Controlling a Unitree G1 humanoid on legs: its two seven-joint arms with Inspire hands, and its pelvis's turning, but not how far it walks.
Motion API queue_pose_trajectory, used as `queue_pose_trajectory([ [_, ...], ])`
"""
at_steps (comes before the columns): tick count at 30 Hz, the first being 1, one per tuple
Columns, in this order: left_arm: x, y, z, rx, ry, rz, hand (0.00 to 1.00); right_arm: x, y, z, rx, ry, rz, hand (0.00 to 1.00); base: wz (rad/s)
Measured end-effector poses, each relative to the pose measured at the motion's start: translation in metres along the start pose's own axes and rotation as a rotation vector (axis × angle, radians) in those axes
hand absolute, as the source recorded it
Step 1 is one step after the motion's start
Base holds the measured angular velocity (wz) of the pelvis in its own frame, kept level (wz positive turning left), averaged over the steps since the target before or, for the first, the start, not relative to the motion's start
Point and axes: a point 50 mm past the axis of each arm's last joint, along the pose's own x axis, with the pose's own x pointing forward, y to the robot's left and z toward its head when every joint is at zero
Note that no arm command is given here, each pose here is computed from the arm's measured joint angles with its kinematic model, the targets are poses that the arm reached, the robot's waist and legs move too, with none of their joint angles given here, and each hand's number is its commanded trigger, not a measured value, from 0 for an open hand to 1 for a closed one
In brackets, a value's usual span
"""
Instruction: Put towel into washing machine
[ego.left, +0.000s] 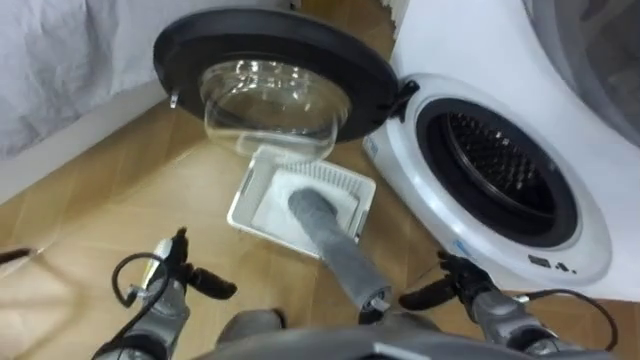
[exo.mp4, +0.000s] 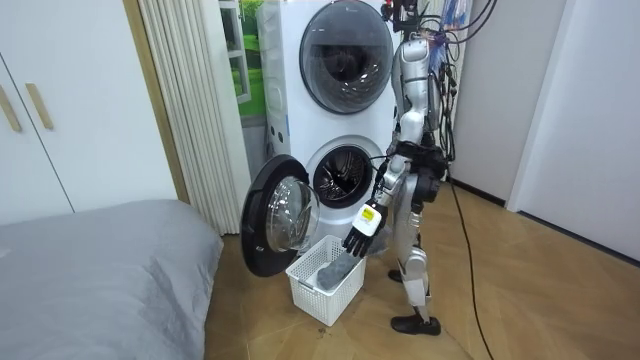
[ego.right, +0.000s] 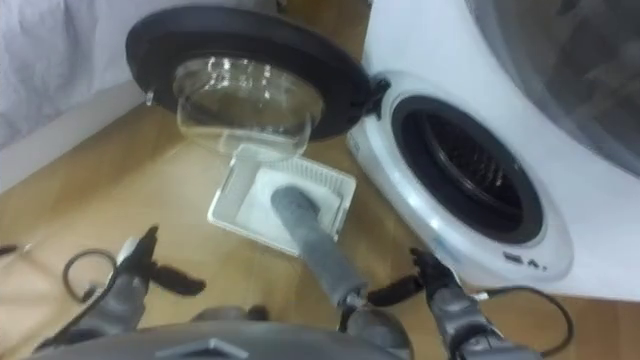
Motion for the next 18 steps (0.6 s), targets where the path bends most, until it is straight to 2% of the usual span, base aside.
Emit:
queue_pose_trajectory([
  [4, 0.011, 0.005, 0.052, 0.073, -0.144, 0.008, 0.00, 0.005, -0.006, 0.041, -0.047, -0.104, -0.025, 0.00, 0.01],
  [9, 0.016, 0.015, 0.115, 0.260, -0.331, 0.056, 0.00, 0.005, -0.006, 0.095, -0.122, -0.262, -0.039, 0.00, 0.04],
  [14, 0.013, 0.025, 0.156, 0.381, -0.458, 0.112, 0.00, 0.000, -0.005, 0.135, -0.192, -0.380, -0.059, 0.00, -0.02],
  [18, 0.010, 0.031, 0.167, 0.461, -0.521, 0.170, 0.00, -0.005, -0.002, 0.151, -0.193, -0.444, -0.054, 0.00, -0.11],
])
